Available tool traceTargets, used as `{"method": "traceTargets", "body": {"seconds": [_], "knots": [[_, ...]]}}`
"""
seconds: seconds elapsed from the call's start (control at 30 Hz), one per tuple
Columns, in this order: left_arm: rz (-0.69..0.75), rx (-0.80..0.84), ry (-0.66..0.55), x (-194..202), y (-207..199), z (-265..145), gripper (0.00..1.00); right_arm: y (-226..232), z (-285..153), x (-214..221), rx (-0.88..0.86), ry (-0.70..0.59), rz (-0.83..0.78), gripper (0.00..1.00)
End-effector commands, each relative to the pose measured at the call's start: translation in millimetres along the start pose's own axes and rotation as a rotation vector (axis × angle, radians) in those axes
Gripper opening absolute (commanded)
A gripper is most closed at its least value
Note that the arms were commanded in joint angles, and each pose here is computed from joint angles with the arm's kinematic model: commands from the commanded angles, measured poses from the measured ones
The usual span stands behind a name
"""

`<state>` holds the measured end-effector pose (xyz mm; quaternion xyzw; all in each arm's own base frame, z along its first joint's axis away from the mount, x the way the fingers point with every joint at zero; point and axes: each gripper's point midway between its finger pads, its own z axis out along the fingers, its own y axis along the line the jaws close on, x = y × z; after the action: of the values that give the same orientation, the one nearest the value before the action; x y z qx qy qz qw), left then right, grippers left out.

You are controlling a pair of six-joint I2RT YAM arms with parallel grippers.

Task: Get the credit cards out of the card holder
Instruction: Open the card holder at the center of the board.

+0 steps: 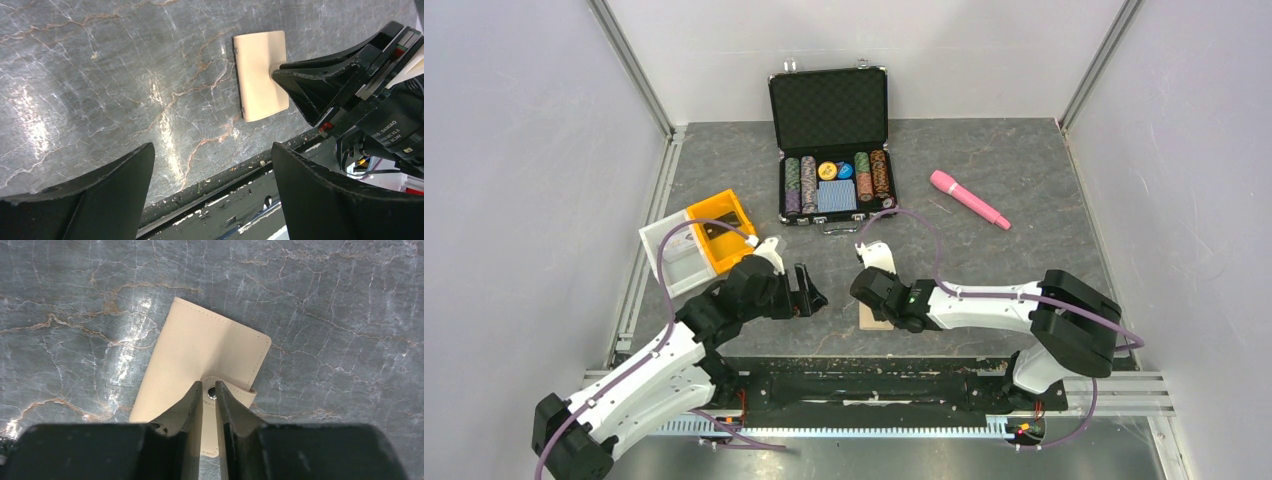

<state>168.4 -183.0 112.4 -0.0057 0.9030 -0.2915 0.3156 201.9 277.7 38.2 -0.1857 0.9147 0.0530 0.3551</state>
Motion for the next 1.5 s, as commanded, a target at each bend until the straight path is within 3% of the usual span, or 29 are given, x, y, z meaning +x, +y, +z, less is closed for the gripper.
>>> {"method": "traceTargets", "body": {"seconds": [0.0,0.27,0.73,0.97,1.2,1.47], "knots": [[-0.024,0.057,0.009,-1,-14,2,0.92,7,-11,-13,-0.038,-0.021,0.021,0.26],[-0.033,0.064,-0.024,-6,-15,-2,0.93,3,-14,-11,-0.004,-0.011,0.007,0.36],[-0.047,0.066,-0.017,-1,-12,0,0.93,3,6,7,0.026,0.028,-0.030,0.37],[-0.045,0.071,-0.011,0,-13,0,0.93,-2,11,12,0.054,0.035,-0.052,0.27],[-0.044,0.113,0.066,15,-18,7,0.93,3,7,6,0.001,-0.013,-0.030,0.00],[-0.084,0.150,0.104,24,-23,21,0.90,24,-14,-15,-0.198,-0.153,0.048,0.00]]}}
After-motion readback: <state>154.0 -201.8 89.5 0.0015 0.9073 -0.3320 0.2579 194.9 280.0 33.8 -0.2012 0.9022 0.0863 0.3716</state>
